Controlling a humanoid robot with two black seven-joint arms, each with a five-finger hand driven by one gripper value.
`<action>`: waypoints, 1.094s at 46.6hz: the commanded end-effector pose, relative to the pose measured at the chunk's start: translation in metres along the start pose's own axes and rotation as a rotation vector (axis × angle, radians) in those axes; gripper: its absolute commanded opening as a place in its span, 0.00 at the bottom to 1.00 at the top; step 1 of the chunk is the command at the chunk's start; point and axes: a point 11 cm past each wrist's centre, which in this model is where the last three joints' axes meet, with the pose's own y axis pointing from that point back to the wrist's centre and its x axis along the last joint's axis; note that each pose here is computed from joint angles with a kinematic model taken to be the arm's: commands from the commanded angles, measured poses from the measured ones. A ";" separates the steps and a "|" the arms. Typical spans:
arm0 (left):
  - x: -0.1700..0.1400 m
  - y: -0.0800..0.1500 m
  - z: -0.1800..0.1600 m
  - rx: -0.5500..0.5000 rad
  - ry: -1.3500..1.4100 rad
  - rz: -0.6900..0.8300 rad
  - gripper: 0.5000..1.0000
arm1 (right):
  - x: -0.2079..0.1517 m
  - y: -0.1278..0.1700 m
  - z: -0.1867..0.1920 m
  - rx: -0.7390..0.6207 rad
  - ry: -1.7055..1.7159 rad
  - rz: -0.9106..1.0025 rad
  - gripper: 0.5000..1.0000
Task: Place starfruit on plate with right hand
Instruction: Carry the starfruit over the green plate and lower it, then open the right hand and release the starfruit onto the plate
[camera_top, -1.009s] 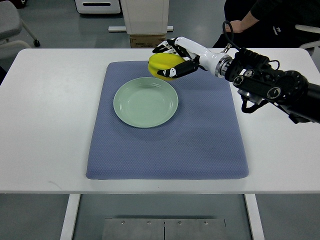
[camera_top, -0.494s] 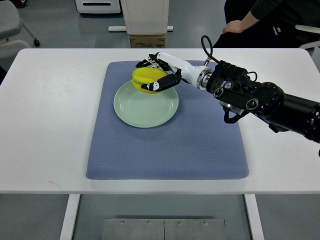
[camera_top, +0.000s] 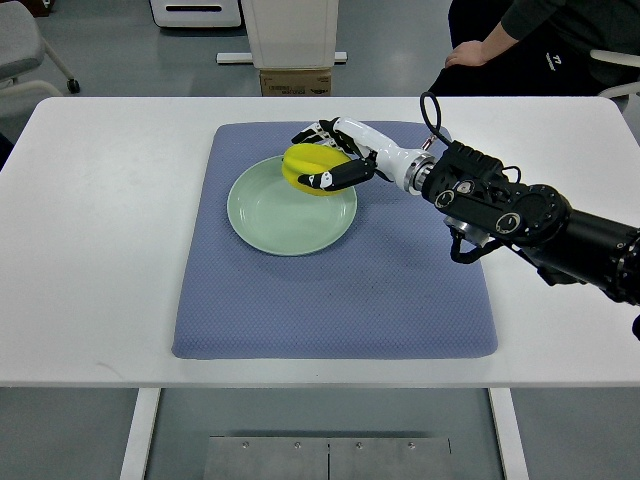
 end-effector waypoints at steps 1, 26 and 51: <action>0.000 0.000 0.000 0.000 0.001 0.000 1.00 | 0.001 0.000 0.001 -0.001 -0.003 0.013 0.87; 0.000 0.000 0.000 0.000 0.001 0.000 1.00 | 0.014 0.001 0.004 -0.013 -0.010 0.090 0.99; 0.000 0.000 0.000 0.000 0.000 0.000 1.00 | 0.045 0.029 0.047 -0.030 -0.325 0.336 1.00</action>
